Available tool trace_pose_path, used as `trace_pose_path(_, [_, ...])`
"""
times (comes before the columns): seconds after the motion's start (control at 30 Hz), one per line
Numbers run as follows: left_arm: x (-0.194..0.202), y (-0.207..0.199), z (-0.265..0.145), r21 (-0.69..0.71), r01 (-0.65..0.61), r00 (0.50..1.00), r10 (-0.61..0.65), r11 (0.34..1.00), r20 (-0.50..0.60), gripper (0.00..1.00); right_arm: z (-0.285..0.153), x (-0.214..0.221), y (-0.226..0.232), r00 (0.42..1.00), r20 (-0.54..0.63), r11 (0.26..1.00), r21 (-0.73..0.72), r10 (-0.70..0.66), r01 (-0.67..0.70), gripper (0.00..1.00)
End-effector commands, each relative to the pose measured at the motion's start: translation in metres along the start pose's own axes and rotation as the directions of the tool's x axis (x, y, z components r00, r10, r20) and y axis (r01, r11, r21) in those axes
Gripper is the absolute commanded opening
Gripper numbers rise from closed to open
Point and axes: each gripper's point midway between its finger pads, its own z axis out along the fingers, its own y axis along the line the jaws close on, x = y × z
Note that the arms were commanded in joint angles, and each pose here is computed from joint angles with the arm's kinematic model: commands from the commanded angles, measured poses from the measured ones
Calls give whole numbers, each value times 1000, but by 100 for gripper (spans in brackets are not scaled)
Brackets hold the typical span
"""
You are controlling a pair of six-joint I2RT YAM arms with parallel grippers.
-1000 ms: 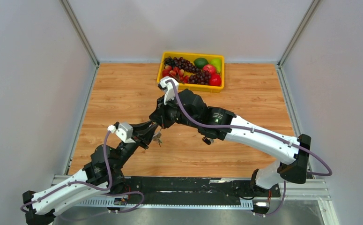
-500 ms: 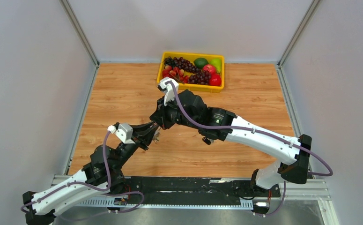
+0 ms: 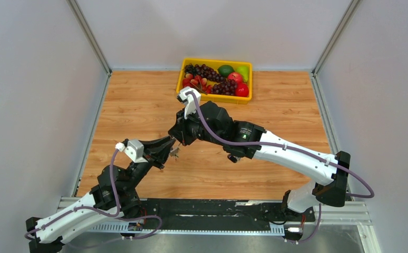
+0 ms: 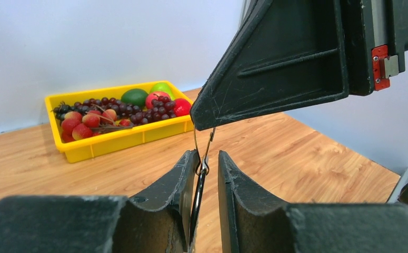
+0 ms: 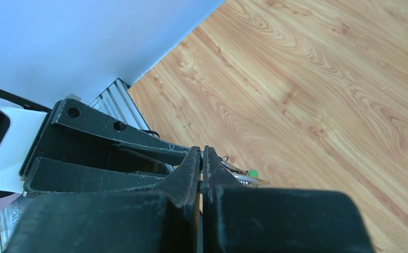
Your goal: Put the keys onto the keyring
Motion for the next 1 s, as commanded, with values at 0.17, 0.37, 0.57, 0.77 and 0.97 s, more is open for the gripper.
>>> trace_pose_path(0.17, [-7, -3, 1, 16, 3, 1000, -3, 1000, 29, 32, -14, -35, 17, 994, 109, 999, -45, 7, -2, 0])
trace_pose_path(0.37, [-9, -4, 2, 23, 3, 999, -4, 1000, 40, 32, -14, -35, 18, 994, 109, 999, -48, 6, 0, 0])
trace_pose_path(0.57, [-7, -4, 3, 21, -6, 1000, 6, 1000, 27, 3, -15, -36, 20, 994, 111, 999, -53, 4, 2, 0])
trace_pose_path(0.77, [-11, -2, 2, 11, 9, 999, -10, 1000, 51, 0, -15, -34, 21, 994, 107, 999, -53, 2, 3, 0])
trace_pose_path(0.97, [-20, -2, 1, 4, 37, 997, -37, 999, 70, 1, -13, -27, 21, 996, 93, 999, -52, 0, 5, 0])
